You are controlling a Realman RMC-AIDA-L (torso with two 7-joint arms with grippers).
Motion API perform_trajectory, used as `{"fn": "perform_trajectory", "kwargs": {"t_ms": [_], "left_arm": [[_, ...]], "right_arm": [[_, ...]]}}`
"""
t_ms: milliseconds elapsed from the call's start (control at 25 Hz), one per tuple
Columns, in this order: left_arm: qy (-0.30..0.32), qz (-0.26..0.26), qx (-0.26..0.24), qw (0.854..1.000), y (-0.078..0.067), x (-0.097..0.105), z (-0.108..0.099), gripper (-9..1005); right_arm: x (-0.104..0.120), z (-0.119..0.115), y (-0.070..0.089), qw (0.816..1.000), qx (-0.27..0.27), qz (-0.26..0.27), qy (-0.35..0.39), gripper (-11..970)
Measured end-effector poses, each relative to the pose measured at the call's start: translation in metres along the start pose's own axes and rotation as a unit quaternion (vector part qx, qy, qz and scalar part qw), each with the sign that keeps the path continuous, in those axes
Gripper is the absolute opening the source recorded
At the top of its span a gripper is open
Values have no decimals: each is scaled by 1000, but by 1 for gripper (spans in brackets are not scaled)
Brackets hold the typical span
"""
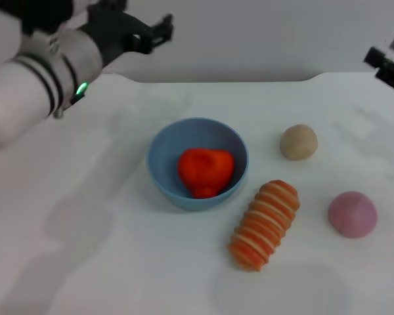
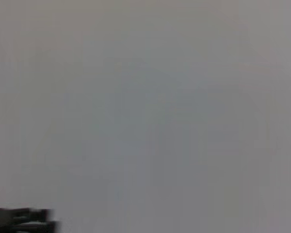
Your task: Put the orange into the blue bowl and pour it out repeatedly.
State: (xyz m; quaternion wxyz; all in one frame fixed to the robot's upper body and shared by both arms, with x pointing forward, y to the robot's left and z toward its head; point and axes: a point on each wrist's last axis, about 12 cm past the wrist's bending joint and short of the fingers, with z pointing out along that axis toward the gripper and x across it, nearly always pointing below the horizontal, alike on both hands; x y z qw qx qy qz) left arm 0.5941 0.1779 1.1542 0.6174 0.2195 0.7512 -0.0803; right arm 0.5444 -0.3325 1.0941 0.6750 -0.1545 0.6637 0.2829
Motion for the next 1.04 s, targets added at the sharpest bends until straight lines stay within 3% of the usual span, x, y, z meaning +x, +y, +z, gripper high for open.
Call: {"fn": "perform_trajectory", "kwargs": {"t_ms": [120,320,480,560,760,1040], "left_arm": [[-31,6,-17,999,-4,10,-5,791],[-111,29,-49,992,-22,43,-17,810],[-163,54,-57,983,-39,67,-31,810],[-173,42,-65,982,-41,76,-36,810],[-153,9,-70,986,-45,88,-40,810],[-149,15,-59,987,-49,91,-39,810]], "right_arm": [[9,-4,-1,999,32,-29,-19,727],[30,-14,-2,986,136,-74,-59,727],[46,-27,-3,960,246,-101,-82,726],[51,-34,-1,951,281,-95,-88,726],[60,-48,6,940,318,-65,-108,727],[64,-51,11,938,323,-58,-107,727]]}}
